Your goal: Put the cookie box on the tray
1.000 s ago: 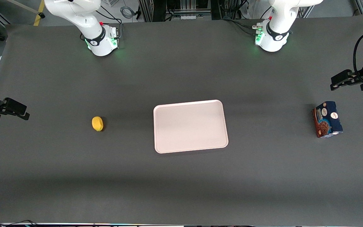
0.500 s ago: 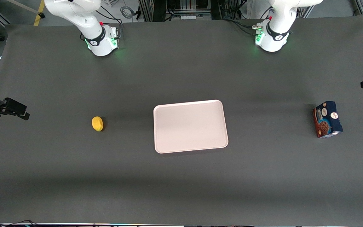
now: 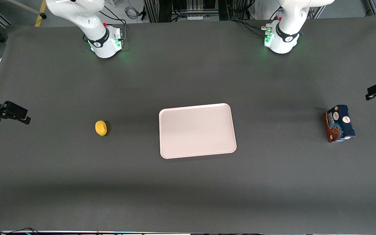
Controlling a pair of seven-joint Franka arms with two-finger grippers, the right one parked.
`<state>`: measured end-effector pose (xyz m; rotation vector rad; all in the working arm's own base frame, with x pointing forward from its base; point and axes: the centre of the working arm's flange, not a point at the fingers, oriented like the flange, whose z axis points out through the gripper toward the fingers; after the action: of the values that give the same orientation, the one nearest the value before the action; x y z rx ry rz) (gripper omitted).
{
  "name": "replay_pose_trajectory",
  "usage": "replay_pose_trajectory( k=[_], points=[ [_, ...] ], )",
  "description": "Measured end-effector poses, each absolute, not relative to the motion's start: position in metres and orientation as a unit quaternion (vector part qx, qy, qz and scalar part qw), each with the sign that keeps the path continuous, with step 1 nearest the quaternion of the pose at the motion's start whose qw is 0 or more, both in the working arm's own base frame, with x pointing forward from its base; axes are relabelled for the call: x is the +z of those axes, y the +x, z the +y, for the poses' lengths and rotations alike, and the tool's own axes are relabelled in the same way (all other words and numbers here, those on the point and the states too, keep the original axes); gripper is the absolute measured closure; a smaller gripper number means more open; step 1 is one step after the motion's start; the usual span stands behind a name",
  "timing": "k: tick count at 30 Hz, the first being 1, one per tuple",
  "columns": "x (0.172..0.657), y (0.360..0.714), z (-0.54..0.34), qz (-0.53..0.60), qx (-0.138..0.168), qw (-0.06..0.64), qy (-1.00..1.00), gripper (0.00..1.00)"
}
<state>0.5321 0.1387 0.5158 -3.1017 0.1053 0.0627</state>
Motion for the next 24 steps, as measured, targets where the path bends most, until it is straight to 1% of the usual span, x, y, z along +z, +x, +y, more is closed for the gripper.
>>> replay_pose_trajectory(
  k=[7, 10, 13, 18, 24],
  points=[
    [0.453, 0.512, 0.133, 0.045, -0.016, 0.029, -0.998, 0.0],
    [0.429, 0.504, 0.13, 0.048, -0.027, 0.03, -0.998, 0.0],
    [0.411, 0.497, 0.127, 0.052, -0.036, 0.032, -0.997, 0.0],
    [0.381, 0.487, 0.123, 0.074, -0.06, 0.042, -0.995, 0.0],
    [0.352, 0.474, 0.134, 0.112, -0.069, 0.048, -0.99, 0.0]
  ],
)
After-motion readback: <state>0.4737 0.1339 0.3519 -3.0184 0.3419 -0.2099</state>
